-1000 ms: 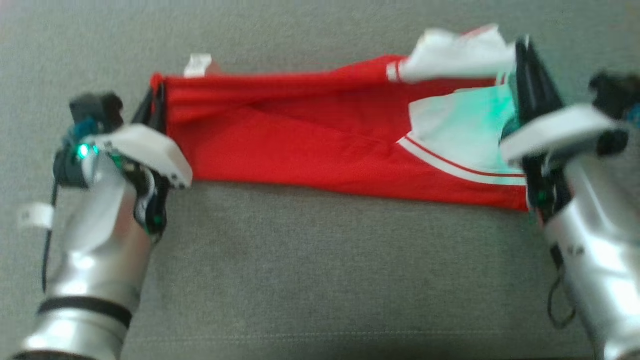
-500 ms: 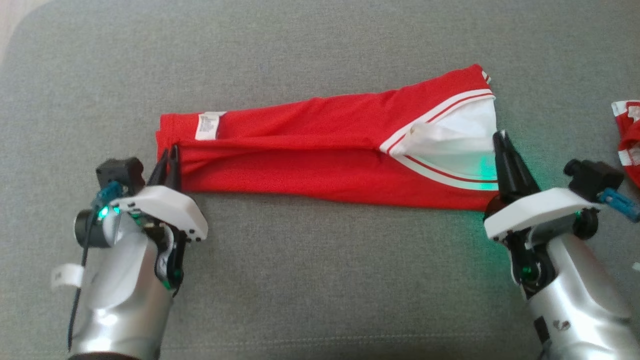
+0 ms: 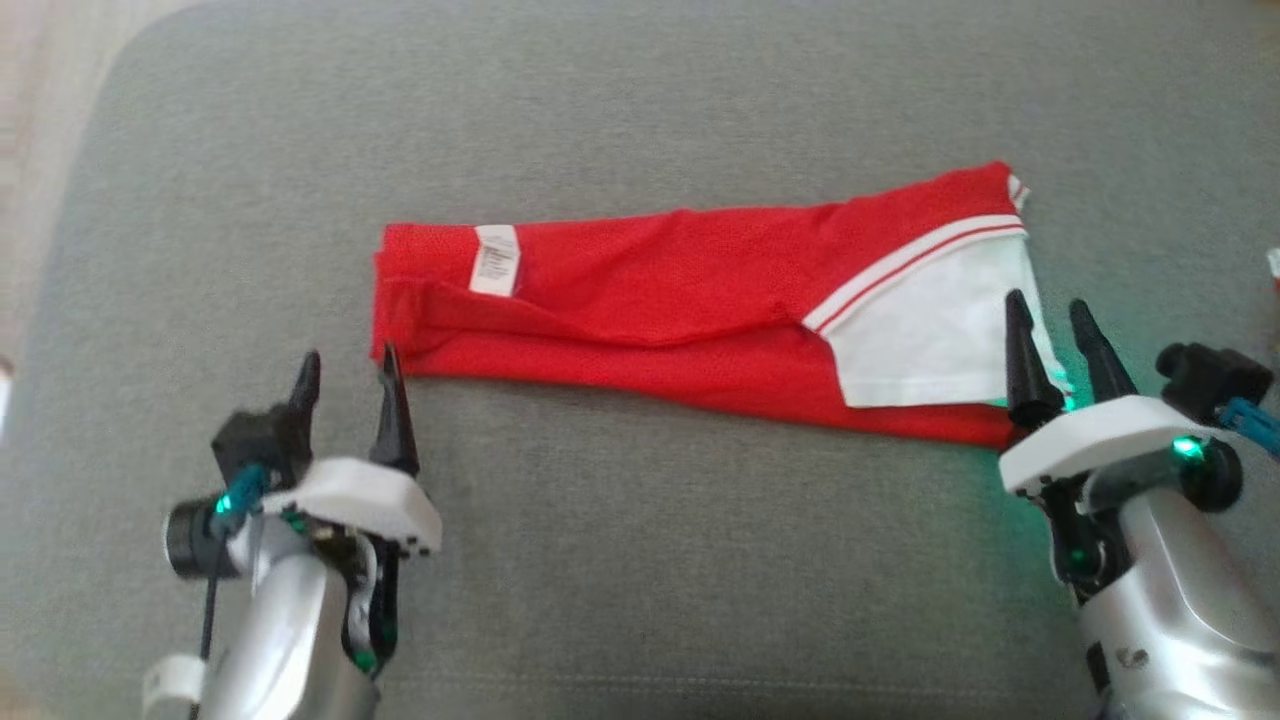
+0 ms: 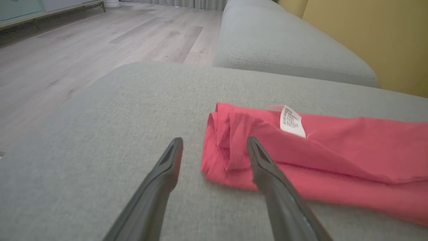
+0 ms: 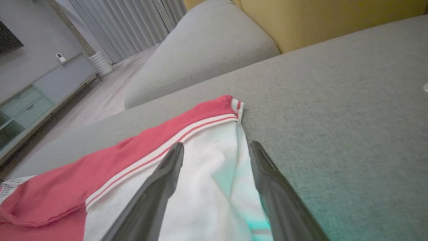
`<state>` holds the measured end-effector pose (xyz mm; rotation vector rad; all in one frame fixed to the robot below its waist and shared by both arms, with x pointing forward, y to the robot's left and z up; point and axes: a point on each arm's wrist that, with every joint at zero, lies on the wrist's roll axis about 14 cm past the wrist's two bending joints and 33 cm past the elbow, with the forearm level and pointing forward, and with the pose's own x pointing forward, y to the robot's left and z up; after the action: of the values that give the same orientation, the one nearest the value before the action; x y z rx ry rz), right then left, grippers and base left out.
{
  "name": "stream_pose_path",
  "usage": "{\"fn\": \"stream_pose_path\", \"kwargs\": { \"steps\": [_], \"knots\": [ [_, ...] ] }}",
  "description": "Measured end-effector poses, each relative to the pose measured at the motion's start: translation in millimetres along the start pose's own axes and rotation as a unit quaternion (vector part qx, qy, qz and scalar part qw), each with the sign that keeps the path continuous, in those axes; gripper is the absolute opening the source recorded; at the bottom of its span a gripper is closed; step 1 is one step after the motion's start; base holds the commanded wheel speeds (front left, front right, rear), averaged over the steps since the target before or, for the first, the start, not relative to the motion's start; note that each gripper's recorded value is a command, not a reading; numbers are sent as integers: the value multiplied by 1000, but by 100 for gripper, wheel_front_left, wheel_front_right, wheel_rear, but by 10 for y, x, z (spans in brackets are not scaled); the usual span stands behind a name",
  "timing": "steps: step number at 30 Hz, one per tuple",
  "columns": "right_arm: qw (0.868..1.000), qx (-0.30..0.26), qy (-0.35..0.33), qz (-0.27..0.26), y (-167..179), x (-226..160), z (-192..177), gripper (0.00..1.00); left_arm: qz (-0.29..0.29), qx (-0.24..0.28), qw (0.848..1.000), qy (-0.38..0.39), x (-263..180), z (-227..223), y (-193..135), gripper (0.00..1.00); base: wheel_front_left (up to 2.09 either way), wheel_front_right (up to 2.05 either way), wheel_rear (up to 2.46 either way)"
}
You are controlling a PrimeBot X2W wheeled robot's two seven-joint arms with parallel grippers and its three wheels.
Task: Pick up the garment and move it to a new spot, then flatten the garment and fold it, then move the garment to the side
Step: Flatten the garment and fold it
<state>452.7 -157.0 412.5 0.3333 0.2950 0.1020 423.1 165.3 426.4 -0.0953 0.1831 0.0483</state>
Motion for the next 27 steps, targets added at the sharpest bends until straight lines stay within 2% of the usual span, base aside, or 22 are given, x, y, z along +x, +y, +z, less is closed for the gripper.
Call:
{"fn": "stream_pose_path", "kwargs": {
  "steps": [11,18,19,20,22,23,24,26,27],
  "knots": [
    [995,-33,85,-30,-147,105,-450,100,30,-26,999,3,-335,-55,167,100,0,0,0],
    [993,-22,111,-14,-4,211,-535,100,37,-35,999,9,-379,-98,178,100,0,0,0],
    [993,-19,114,-10,25,215,-543,94,37,-35,999,9,-377,-97,175,100,0,0,0],
    [993,-17,118,-4,65,216,-558,94,37,-35,999,9,-375,-97,170,100,0,0,0],
    [992,-6,125,5,143,217,-571,84,34,-37,999,9,-371,-96,151,100,0,0,0],
    [991,-5,129,13,192,213,-588,72,33,-39,999,9,-369,-94,144,100,0,0,0],
    [991,-5,132,19,236,209,-599,45,32,-39,999,9,-367,-95,134,100,0,0,0],
    [991,1,134,28,302,199,-616,0,28,-39,999,8,-366,-92,113,100,0,0,0],
    [991,4,134,31,330,195,-614,0,26,-39,999,8,-365,-89,101,100,0,0,0]
  ]
}}
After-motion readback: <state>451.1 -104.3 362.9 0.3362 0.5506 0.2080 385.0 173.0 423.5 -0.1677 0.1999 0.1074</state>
